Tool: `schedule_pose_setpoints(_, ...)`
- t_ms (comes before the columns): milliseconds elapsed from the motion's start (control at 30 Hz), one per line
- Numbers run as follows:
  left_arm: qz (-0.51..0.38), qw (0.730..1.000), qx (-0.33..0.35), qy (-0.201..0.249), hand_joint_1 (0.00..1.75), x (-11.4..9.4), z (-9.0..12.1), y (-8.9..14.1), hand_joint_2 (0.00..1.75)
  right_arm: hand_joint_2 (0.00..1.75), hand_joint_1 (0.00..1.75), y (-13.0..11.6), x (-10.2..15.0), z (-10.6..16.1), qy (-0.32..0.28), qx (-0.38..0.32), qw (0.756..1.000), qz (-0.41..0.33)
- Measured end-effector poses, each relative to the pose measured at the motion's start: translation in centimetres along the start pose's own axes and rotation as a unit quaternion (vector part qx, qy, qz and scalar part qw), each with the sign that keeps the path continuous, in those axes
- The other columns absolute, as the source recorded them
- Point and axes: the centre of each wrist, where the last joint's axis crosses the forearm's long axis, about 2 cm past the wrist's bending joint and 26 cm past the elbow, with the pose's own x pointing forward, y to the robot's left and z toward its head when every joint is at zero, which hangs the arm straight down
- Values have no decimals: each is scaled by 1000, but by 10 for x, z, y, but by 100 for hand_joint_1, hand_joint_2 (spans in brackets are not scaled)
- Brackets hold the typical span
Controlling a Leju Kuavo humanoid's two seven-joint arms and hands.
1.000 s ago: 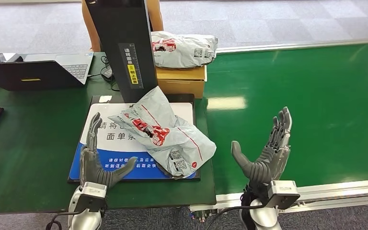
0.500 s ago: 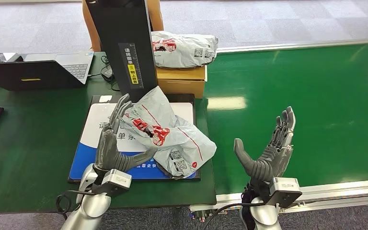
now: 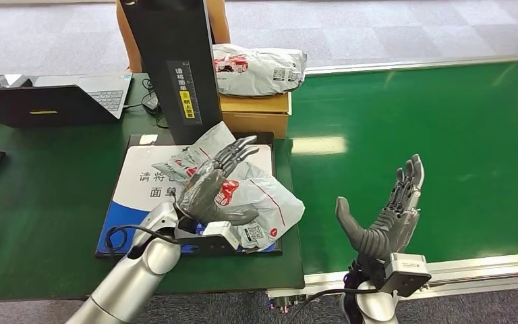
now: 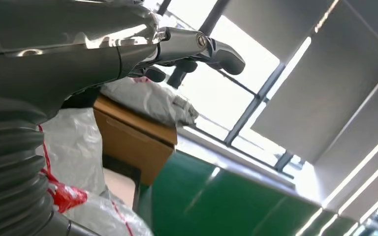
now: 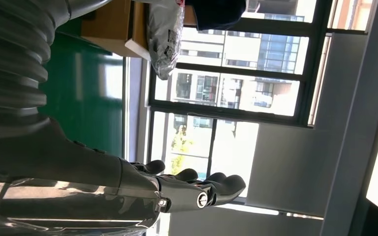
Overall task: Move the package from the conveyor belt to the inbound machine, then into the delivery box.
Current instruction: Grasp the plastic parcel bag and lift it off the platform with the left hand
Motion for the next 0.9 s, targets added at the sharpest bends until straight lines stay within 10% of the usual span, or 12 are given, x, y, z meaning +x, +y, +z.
schedule_pose_setpoints(433, -10, 982, -173, 77, 0, -45, -19, 2, 175, 175, 0, -14, 10, 10, -1, -4, 1000, 2)
schedule_pose_setpoints(900, -19, 940, -260, 221, 0, -95, 7, 5, 175, 175, 0, -19, 9, 11, 0, 0, 1000, 8)
